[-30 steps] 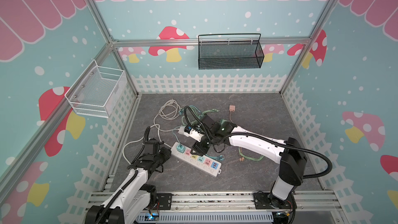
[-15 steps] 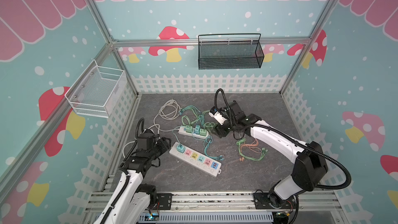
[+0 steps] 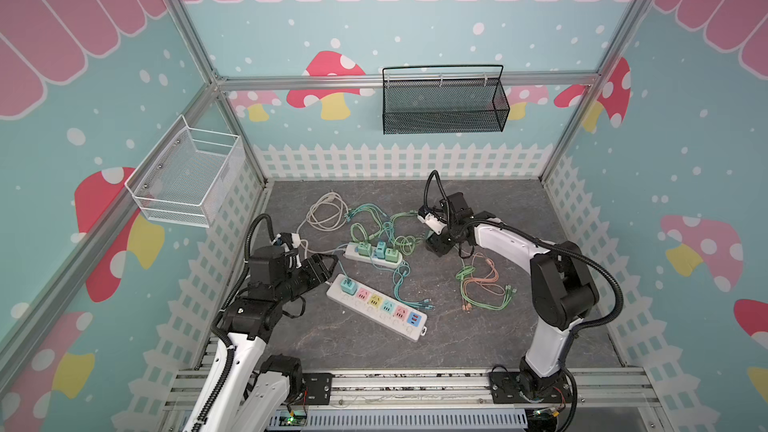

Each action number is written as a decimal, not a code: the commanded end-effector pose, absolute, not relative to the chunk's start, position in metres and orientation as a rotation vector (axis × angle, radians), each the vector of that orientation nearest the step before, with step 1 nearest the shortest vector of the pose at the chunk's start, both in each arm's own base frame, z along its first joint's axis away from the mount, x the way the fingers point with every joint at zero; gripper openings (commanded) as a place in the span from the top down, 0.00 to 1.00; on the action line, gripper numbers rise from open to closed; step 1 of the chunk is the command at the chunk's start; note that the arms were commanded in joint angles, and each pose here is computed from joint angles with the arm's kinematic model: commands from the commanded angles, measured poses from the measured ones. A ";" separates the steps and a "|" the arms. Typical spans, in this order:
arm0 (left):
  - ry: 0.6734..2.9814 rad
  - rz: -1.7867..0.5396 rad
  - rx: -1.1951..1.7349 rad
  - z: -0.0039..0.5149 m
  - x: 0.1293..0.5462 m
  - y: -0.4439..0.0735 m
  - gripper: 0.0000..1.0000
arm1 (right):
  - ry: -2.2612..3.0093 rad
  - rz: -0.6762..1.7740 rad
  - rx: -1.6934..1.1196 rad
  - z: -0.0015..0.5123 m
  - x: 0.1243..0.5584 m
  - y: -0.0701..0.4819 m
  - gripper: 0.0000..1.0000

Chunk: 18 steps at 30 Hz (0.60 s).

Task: Insert the plug
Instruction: 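Move the right gripper to the loose green charger and grasp it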

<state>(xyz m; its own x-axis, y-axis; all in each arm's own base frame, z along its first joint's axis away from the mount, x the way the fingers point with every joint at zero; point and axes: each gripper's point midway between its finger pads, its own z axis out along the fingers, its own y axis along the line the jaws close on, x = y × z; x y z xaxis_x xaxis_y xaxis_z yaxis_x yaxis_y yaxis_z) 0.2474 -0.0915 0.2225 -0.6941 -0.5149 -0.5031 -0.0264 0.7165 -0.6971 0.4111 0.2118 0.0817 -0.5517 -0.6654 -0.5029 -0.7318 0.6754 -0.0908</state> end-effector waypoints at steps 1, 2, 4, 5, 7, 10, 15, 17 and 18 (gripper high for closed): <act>2.174 -1.029 -0.284 0.255 0.238 -0.111 0.30 | 2.340 0.196 -1.123 0.081 0.430 0.212 0.28; 2.165 -1.047 -0.267 0.261 0.237 -0.114 0.30 | 2.338 0.191 -1.122 0.079 0.434 0.211 0.28; 2.154 -1.075 -0.232 0.270 0.236 -0.118 0.30 | 2.341 0.185 -1.127 0.073 0.441 0.210 0.28; 2.149 -1.090 -0.214 0.273 0.235 -0.120 0.29 | 2.342 0.185 -1.133 0.069 0.444 0.209 0.28; 2.147 -1.122 -0.187 0.278 0.234 -0.124 0.29 | 2.336 0.183 -1.141 0.064 0.449 0.209 0.28; 2.121 -1.192 -0.145 0.289 0.231 -0.132 0.29 | 2.318 0.227 -1.140 0.061 0.455 0.211 0.28; 2.048 -1.297 -0.101 0.308 0.228 -0.141 0.29 | 2.321 0.236 -1.146 0.051 0.462 0.213 0.29; 2.033 -1.320 -0.087 0.311 0.227 -0.144 0.29 | 2.328 0.235 -1.144 0.046 0.466 0.213 0.31; 2.034 -1.325 -0.088 0.311 0.227 -0.144 0.29 | 2.332 0.240 -1.143 0.044 0.467 0.214 0.32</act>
